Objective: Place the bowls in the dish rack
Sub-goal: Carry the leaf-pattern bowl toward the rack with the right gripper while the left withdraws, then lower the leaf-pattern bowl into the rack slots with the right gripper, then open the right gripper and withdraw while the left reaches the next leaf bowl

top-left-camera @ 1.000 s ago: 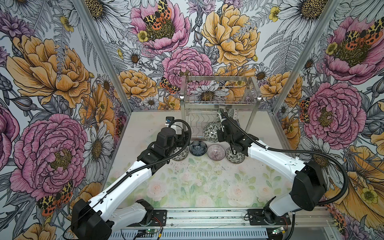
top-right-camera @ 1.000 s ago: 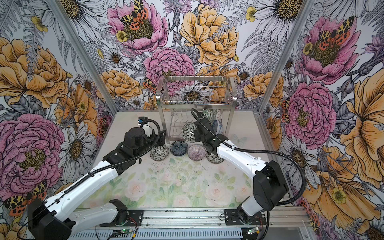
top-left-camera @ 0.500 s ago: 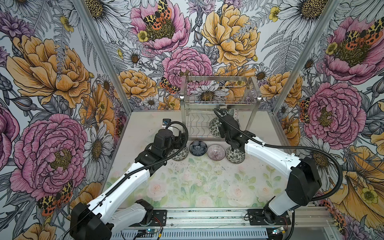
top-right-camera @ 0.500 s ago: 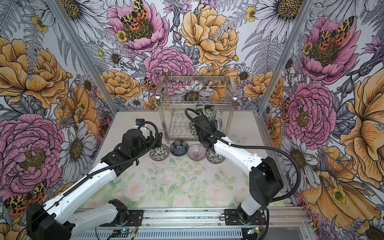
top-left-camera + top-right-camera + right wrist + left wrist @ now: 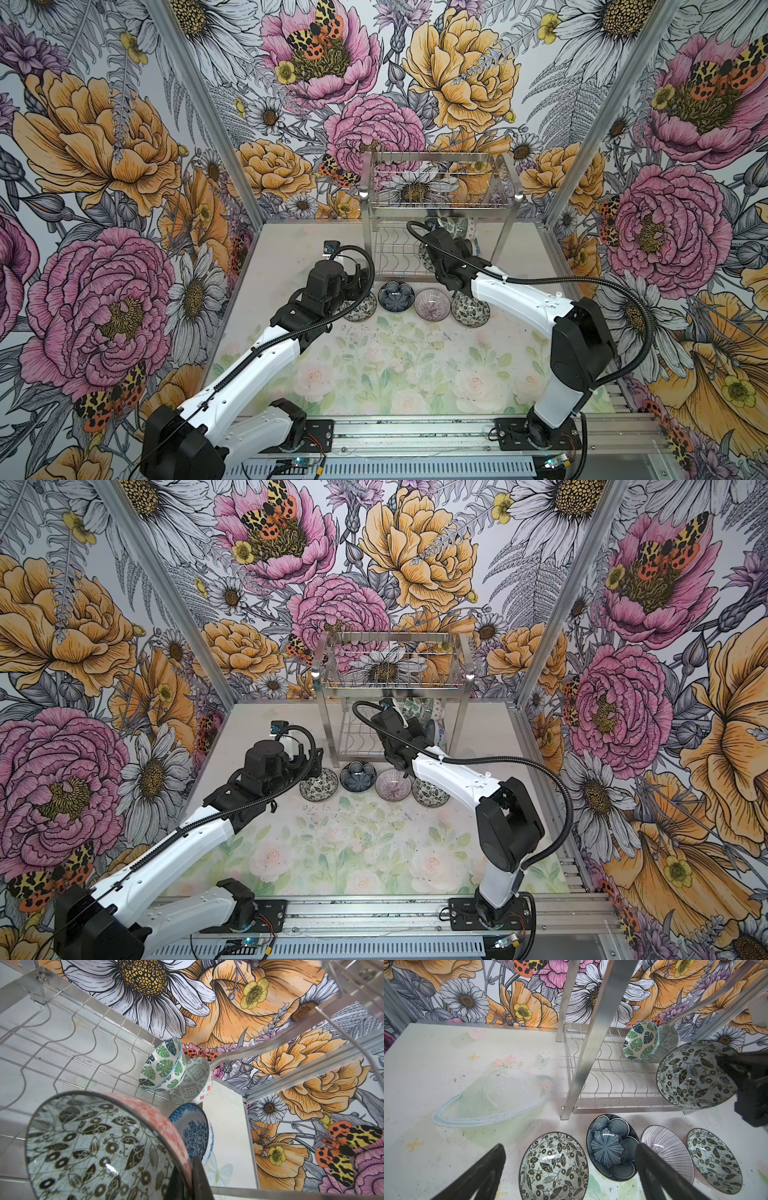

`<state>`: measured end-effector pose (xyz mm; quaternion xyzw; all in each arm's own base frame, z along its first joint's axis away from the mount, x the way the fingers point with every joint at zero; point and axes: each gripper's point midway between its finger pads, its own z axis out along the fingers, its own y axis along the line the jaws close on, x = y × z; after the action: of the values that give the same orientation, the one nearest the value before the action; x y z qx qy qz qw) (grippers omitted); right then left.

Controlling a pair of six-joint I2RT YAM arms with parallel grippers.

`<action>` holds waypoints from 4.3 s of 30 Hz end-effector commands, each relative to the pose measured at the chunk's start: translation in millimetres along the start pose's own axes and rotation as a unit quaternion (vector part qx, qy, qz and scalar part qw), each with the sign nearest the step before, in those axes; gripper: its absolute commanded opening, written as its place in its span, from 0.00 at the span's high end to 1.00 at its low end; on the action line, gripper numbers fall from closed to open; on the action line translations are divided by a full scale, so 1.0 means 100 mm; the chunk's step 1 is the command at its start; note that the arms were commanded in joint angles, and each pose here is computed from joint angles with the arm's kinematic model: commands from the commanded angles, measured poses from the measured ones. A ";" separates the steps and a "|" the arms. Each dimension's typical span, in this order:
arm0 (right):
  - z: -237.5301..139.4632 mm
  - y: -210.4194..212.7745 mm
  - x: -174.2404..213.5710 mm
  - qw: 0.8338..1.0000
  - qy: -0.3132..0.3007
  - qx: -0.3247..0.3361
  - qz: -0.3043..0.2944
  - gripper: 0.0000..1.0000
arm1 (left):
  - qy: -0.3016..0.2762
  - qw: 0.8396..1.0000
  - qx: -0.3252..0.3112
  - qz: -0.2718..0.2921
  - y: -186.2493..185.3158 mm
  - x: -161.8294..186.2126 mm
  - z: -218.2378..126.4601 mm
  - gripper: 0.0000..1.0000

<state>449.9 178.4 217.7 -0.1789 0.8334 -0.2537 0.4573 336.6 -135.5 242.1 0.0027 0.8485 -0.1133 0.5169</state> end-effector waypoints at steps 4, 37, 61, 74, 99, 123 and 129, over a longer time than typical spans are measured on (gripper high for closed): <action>0.05 -0.31 -0.41 0.995 -0.034 0.090 0.001 1.00 | -0.011 1.000 0.013 0.000 0.00 -0.06 0.00 0.01; 0.73 -0.13 -0.01 0.971 0.020 0.191 -0.146 1.00 | -0.005 1.000 0.005 -0.005 0.08 0.01 -0.03 0.01; 1.03 0.09 0.15 0.961 0.046 0.189 -0.195 1.00 | 0.003 1.000 0.020 -0.004 0.03 0.05 -0.01 0.01; 0.94 0.25 0.11 0.973 0.037 0.151 -0.169 0.96 | 0.000 1.000 0.018 -0.008 0.07 0.07 -0.09 0.01; 0.59 0.16 -0.06 0.987 0.009 0.100 -0.124 0.20 | 0.032 0.998 -0.011 -0.050 0.39 0.34 -0.33 0.01; -0.99 0.31 0.13 0.972 -0.089 -0.200 0.090 0.00 | 0.136 0.979 -0.051 -0.142 0.68 1.26 -0.01 0.01; -1.08 0.17 0.17 0.963 -0.091 -0.217 0.132 0.00 | 0.142 0.978 -0.039 -0.146 0.69 1.38 0.20 0.02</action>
<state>355.7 213.2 249.6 -0.2020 0.8280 -0.0243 0.5225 285.3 -80.4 96.7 -0.1244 0.9193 -0.1224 0.3528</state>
